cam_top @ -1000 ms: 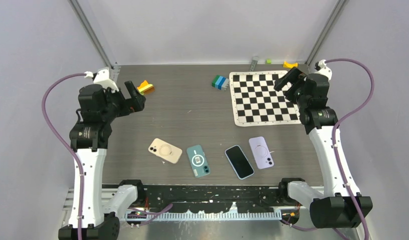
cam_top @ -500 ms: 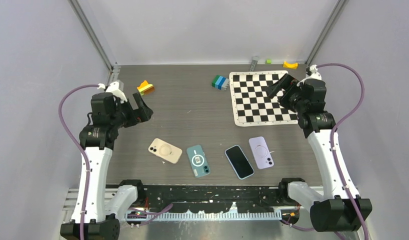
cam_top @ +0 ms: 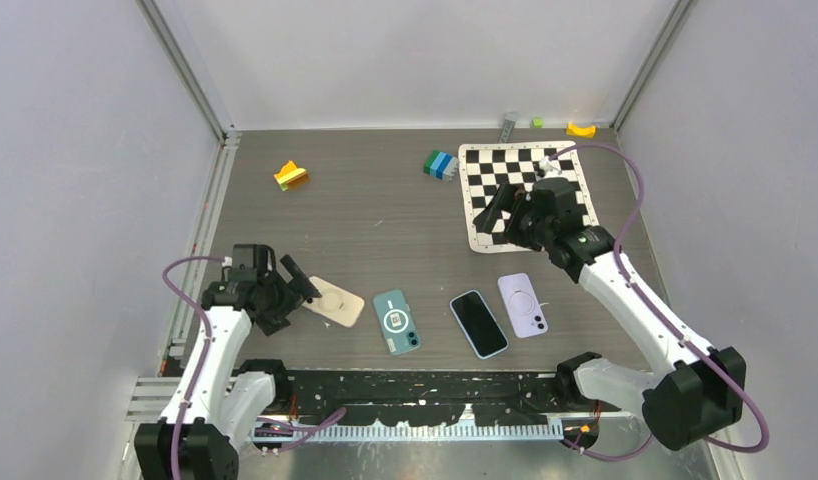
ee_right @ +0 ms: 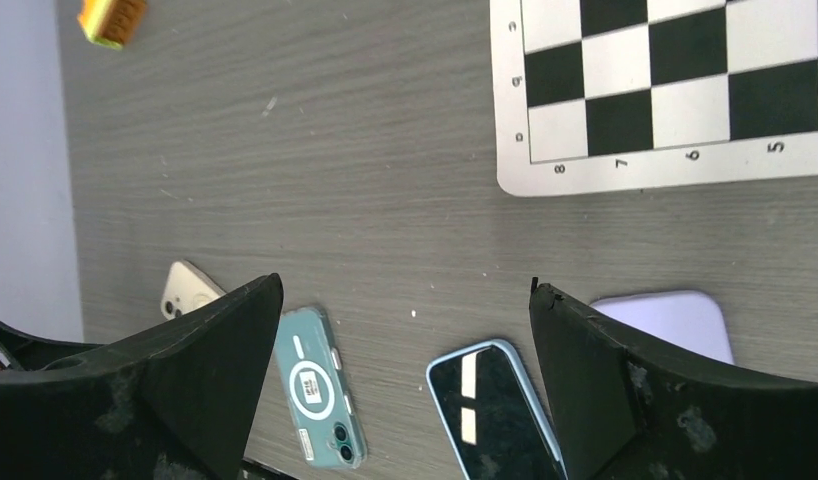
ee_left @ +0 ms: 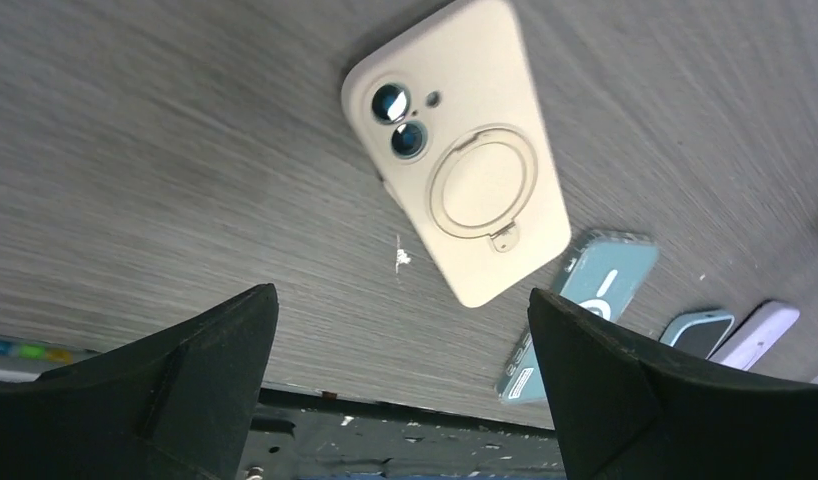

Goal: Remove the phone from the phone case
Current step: Pick up the phone at the center of the board.

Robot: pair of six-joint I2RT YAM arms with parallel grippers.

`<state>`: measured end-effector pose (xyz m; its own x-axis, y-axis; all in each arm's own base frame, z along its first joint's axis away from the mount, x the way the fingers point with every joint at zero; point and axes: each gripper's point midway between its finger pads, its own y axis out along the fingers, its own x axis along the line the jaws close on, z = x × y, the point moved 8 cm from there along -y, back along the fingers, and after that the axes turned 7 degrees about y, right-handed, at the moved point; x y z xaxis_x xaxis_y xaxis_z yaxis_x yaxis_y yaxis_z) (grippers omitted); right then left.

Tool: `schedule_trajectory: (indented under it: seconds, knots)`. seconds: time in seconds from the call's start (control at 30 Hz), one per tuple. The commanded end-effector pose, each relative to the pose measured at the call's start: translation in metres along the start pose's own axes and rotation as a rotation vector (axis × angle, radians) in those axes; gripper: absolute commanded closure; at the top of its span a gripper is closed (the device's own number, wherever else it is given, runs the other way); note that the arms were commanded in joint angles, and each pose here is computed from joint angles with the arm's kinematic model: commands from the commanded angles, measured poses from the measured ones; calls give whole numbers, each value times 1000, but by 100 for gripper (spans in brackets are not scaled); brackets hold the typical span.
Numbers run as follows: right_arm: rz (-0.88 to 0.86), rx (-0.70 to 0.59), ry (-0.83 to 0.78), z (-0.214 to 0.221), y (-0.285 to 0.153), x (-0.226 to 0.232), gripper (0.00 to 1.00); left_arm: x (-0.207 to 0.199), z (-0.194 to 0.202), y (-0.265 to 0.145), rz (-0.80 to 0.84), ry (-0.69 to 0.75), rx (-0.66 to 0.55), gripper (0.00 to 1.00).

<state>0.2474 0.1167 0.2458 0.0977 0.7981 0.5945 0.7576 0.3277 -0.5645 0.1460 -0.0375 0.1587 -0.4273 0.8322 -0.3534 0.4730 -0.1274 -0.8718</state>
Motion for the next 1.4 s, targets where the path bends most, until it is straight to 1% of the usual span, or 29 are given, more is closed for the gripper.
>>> schedule_trajectory:
  seconds: [0.0, 0.27, 0.5, 0.7, 0.8, 0.87, 0.97, 1.07, 1.17, 1.27, 1.3, 1.33, 1.37]
  knots:
    - [67, -33, 8, 7, 17, 0, 0, -16, -7, 19, 33, -150, -60, 0]
    - [89, 24, -19, 11, 45, 8, 0, -43, -13, 54, -124, -142, -48, 0]
    - [145, 20, -50, 14, 46, -1, 0, -57, -16, 66, -293, -201, -51, 0]
    - [161, 27, -61, 15, 51, -3, 0, -60, -17, 77, -371, -192, -3, 0]
    - [153, 35, -71, 14, 53, -1, 1, -57, -20, 73, -382, -168, -31, 0]
    - [137, 52, -82, 14, 56, 1, 3, -56, -23, 70, -366, -152, -74, 1]
    - [73, 94, -110, 17, 61, 9, 6, -54, -27, 67, -334, -135, -105, 5]
    - [-46, 149, -155, 26, 65, 26, 18, -48, -29, 69, -339, -133, -104, 12]
    - [-125, 199, -236, 43, 70, 47, 26, -40, -28, 76, -350, -137, -91, 18]
    - [-165, 246, -315, 62, 82, 61, 29, -31, -28, 85, -368, -144, -79, 22]
    - [-194, 258, -350, 69, 81, 72, 29, -28, -28, 87, -374, -143, -75, 23]
    - [-192, 277, -389, 76, 88, 73, 29, -25, -28, 90, -380, -145, -72, 25]
    - [-214, 283, -428, 84, 88, 84, 29, -23, -30, 92, -373, -149, -75, 28]
